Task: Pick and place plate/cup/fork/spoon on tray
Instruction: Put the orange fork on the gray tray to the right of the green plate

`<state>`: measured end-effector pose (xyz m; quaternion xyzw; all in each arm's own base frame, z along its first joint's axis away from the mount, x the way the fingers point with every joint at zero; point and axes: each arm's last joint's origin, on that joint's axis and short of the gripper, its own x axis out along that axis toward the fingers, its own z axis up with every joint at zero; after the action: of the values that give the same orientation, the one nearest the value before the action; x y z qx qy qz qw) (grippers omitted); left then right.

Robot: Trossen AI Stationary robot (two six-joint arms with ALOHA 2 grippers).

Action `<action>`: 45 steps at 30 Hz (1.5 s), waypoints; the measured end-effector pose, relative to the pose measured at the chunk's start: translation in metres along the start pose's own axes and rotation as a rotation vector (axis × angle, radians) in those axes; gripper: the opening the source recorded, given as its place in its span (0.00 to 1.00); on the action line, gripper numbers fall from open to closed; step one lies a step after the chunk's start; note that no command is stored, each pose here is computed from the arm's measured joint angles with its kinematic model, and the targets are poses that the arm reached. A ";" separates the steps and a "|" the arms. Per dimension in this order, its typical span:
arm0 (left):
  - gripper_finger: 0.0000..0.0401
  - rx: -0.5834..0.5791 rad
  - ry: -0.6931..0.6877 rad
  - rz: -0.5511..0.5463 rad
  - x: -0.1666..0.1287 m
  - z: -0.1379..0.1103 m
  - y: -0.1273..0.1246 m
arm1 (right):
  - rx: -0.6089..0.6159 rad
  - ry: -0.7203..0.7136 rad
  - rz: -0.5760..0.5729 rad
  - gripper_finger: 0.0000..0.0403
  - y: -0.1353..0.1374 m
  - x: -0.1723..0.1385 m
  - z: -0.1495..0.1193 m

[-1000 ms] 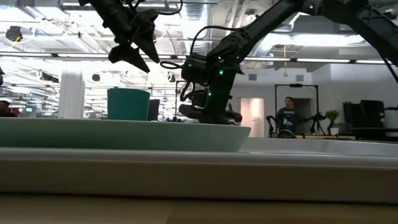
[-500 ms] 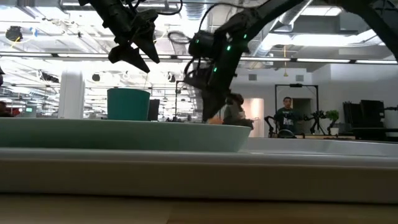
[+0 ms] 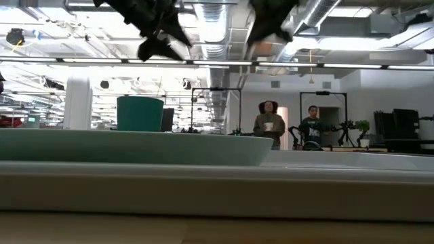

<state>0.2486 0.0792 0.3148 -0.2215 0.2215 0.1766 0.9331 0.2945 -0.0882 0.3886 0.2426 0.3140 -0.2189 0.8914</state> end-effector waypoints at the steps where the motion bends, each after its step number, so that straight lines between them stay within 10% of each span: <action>1: 0.56 0.021 -0.044 -0.034 0.000 0.004 -0.004 | 0.007 -0.049 0.016 0.00 0.002 -0.021 0.000; 10: 0.56 0.133 -0.381 -0.511 -0.001 0.038 -0.036 | 0.037 -0.311 0.121 0.00 0.032 -0.137 -0.061; 23: 0.56 0.105 -0.277 -0.596 0.055 0.018 -0.049 | 0.169 -0.429 0.233 0.00 0.086 -0.060 -0.175; 29: 0.56 0.155 -0.426 -0.727 0.059 0.022 -0.066 | 0.173 -0.548 0.302 0.00 0.097 -0.042 -0.184; 45: 0.56 0.163 -0.497 -0.643 0.059 0.023 -0.067 | 0.181 -0.549 0.369 0.01 0.104 -0.026 -0.192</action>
<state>0.3346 0.0478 0.3271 -0.1556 -0.0778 -0.0939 0.9803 0.2455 0.1090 0.3047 0.3058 -0.0076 -0.1378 0.9420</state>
